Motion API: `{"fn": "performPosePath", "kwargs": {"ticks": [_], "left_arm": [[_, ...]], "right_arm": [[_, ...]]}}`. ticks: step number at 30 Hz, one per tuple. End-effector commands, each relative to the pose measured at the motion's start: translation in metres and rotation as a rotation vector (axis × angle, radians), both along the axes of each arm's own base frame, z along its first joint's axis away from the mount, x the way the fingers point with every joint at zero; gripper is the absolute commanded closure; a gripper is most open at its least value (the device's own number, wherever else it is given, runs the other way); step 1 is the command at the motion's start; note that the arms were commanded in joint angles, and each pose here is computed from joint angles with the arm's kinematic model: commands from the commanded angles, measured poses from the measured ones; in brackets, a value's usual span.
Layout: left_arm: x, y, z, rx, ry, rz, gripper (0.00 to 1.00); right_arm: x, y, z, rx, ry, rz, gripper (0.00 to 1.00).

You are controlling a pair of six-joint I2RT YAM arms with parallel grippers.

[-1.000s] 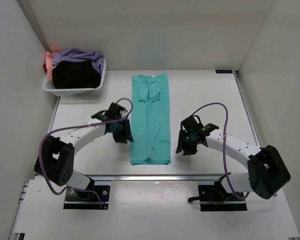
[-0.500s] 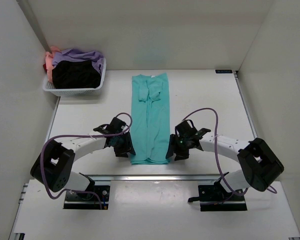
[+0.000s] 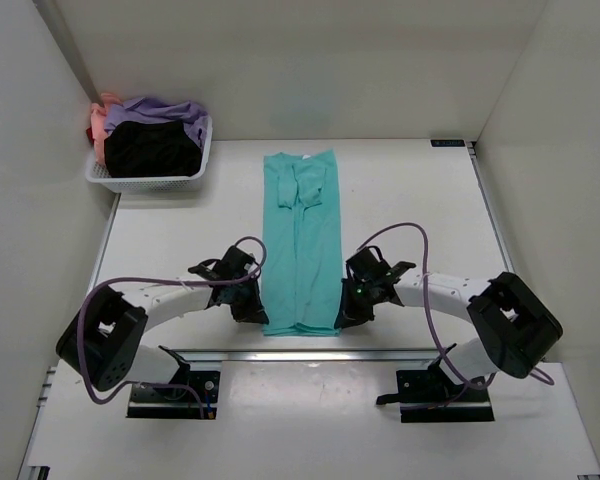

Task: Fold and stack the t-shirts
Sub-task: Grab the bottom of the folded rectangular tshirt with both arms, then fold the folded rectangular tshirt in 1/3 of the way

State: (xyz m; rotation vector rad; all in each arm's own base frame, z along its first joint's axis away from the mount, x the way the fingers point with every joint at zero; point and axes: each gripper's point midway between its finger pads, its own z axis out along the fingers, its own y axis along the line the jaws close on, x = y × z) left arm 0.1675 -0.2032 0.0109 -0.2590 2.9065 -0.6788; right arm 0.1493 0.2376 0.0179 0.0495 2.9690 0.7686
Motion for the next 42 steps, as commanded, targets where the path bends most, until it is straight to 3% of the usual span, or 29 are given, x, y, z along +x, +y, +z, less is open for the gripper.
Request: {"fn": "performPosePath", "kwargs": {"ticks": [1,6,11,15,23,38,40,41,42], "left_arm": [[-0.032,0.017,-0.008,0.067,0.056,-0.050,1.00],[-0.060,0.029,0.009,0.041,0.111,-0.044,1.00],[-0.043,0.027,0.034,-0.046,0.090,0.023,1.00],[-0.014,0.016,0.044,-0.062,0.085,0.003,1.00],[0.092,0.007,0.081,-0.053,-0.017,0.019,1.00],[0.217,0.006,0.073,-0.045,-0.004,0.095,1.00],[0.237,0.014,0.071,-0.043,-0.013,0.137,0.89],[0.242,0.016,0.068,-0.044,-0.017,0.141,0.85],[0.249,0.016,0.073,-0.056,-0.032,0.150,0.75]], "right_arm": [[-0.025,-0.010,0.002,-0.002,0.037,0.048,1.00],[-0.055,-0.024,0.012,0.034,0.111,0.086,1.00],[-0.038,-0.030,0.029,0.111,0.075,0.100,1.00],[-0.003,-0.028,0.045,0.112,0.031,0.151,1.00],[0.094,-0.031,0.080,0.053,-0.045,0.148,1.00],[0.227,-0.019,0.080,0.066,-0.082,0.096,1.00],[0.240,-0.017,0.077,0.080,-0.078,0.085,1.00],[0.250,-0.014,0.082,0.081,-0.103,0.077,0.97],[0.259,-0.017,0.084,0.079,-0.116,0.061,0.90]]}}
